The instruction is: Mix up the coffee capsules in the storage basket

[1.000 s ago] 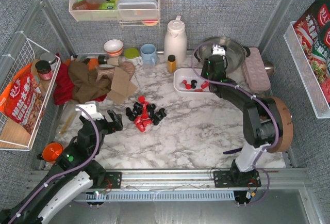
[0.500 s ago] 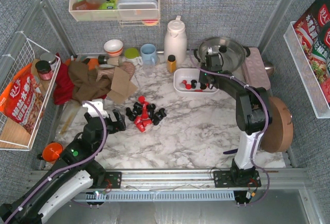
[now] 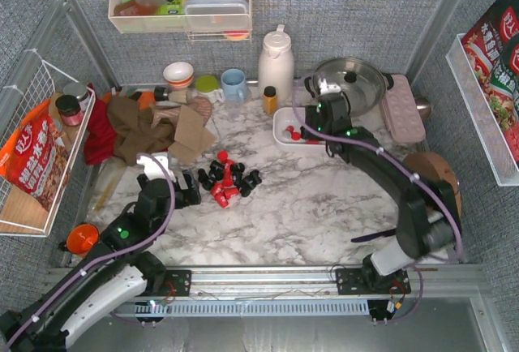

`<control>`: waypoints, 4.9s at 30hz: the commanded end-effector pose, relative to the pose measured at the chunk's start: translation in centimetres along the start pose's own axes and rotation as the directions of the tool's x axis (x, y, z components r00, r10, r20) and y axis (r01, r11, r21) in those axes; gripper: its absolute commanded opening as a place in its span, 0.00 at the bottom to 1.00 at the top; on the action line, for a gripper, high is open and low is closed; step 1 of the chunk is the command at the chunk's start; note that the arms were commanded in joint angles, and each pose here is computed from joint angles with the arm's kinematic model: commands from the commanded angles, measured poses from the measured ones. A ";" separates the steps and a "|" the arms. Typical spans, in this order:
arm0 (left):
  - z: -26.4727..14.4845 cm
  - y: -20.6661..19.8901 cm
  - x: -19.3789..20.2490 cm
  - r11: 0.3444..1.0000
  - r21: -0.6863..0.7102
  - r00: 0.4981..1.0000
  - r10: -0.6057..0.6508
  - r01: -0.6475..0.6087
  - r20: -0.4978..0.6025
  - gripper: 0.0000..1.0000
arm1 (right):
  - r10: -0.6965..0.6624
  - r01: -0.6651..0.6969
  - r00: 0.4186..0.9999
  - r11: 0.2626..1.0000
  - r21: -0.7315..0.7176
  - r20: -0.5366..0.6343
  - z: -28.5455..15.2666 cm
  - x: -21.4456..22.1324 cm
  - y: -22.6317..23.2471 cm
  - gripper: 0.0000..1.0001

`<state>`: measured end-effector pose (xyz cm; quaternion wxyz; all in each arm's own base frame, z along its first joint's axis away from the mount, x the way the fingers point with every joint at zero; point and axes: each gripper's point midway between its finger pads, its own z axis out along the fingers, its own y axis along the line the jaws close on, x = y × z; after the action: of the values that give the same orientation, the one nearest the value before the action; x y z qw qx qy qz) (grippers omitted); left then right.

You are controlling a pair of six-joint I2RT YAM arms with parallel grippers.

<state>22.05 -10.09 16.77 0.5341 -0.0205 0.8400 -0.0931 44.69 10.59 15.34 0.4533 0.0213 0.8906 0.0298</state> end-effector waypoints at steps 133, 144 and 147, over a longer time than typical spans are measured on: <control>-1.3 -24.6 3.9 0.489 0.644 0.796 0.203 -0.587 0.571 0.39 | -0.191 0.094 0.979 0.727 -0.681 -0.069 -22.3 9.4 14.9 0.63; -2.5 -27.0 4.0 0.445 0.641 0.767 0.199 -0.625 0.610 0.39 | -0.207 0.075 0.972 0.716 -0.694 -0.108 -22.1 11.5 15.1 0.63; -2.7 -27.1 3.7 0.452 0.634 0.764 0.195 -0.627 0.616 0.39 | -0.211 0.075 0.971 0.712 -0.698 -0.110 -22.3 11.7 15.0 0.61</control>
<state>16.08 -36.63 17.39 0.6419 0.4327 0.5457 -0.3209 20.14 25.22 19.59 0.3429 -0.2207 0.8582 0.3118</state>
